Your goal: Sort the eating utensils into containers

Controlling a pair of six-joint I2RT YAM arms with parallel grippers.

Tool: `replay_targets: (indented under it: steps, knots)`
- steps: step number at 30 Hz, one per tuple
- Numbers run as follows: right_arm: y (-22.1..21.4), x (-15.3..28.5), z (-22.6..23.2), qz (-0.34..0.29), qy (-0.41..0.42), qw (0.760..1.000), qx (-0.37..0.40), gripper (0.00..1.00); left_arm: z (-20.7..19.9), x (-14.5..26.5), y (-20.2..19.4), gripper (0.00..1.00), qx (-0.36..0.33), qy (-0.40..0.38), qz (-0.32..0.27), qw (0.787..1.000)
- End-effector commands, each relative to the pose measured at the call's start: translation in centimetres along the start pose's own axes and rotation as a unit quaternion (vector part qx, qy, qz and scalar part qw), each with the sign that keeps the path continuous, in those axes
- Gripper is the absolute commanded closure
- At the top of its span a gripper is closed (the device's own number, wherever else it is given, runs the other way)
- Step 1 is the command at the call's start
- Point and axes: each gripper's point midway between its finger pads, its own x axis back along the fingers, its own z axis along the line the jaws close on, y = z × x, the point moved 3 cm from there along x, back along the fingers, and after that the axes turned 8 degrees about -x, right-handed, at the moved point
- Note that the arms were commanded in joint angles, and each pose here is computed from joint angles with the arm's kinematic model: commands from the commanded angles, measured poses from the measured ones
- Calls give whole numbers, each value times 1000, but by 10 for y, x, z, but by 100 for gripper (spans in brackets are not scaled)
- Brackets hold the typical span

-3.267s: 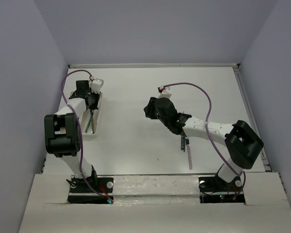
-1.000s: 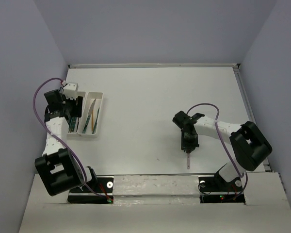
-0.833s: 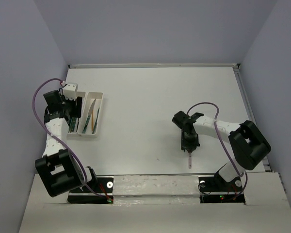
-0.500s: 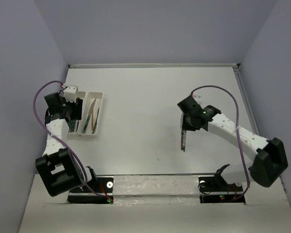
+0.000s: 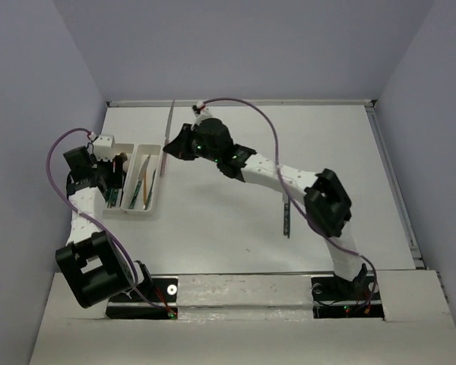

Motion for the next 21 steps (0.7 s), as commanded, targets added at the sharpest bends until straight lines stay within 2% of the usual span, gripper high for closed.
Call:
replay_targets:
  steps: [1,6,11,15,21]
  knots:
    - [-23,-59,55,17,123,991,-47,100,15,5,-1,21,5,28,-7,1000]
    - [-63,-109,51,45,153,982,-102,100,18,6,-4,21,2,33,-4,999]
    - [-102,-138,1,66,107,979,-158,100,18,5,-4,21,1,28,-5,1000]
    - [-119,-140,-22,81,79,981,-159,100,18,5,-3,21,0,27,-8,1000]
    - [-127,-129,-12,98,72,982,-142,100,17,6,3,21,6,20,-15,1000]
